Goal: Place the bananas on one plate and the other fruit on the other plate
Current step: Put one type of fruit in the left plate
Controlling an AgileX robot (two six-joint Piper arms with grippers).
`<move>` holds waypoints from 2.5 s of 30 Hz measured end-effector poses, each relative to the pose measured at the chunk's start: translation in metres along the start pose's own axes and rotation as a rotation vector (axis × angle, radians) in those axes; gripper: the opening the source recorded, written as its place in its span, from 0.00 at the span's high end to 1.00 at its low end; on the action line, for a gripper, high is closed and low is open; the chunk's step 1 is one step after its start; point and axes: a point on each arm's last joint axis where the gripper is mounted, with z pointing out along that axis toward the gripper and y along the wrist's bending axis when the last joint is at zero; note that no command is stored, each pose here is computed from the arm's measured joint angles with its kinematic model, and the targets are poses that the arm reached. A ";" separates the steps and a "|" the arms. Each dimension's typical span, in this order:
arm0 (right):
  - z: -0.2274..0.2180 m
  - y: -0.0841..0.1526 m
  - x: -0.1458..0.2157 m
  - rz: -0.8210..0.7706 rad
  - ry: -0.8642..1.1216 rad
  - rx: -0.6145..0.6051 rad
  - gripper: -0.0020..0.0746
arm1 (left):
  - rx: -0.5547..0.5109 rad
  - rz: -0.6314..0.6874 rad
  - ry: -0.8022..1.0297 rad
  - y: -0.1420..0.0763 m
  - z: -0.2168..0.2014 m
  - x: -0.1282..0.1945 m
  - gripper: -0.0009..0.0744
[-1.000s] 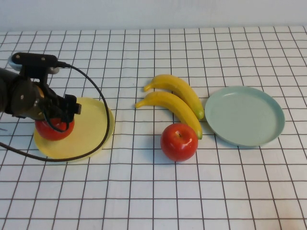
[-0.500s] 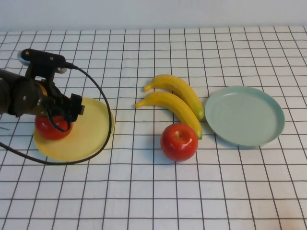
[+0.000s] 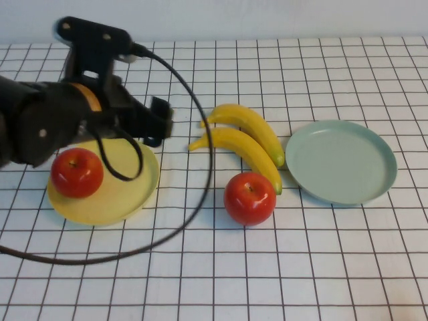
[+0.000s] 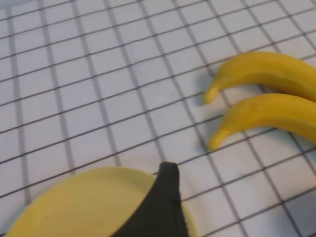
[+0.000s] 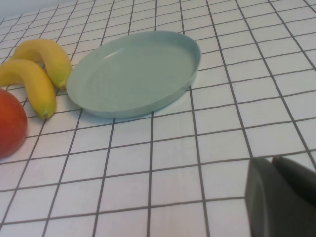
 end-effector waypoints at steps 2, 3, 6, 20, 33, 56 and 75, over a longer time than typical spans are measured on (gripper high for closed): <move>0.000 0.000 0.000 0.000 0.000 0.000 0.99 | 0.067 0.040 0.012 -0.026 0.008 0.003 0.10; 0.000 0.000 0.000 0.000 0.000 0.000 0.99 | 0.095 0.059 0.018 -0.037 0.014 0.005 0.10; 0.000 0.000 0.000 0.000 0.000 0.000 0.99 | 0.144 0.097 0.048 -0.060 0.031 0.015 0.10; 0.000 0.000 0.000 0.000 0.000 0.000 0.99 | 0.261 0.260 0.301 -0.132 0.094 0.019 0.10; 0.000 0.000 0.000 0.000 0.000 0.000 0.99 | 0.326 0.293 0.419 -0.147 0.122 0.021 0.10; 0.000 0.000 0.000 0.000 0.000 0.000 0.99 | 0.313 0.335 0.471 -0.143 0.124 0.006 0.21; 0.000 0.000 0.000 0.000 0.000 0.000 0.99 | -0.066 0.115 0.418 0.011 0.073 -0.057 0.21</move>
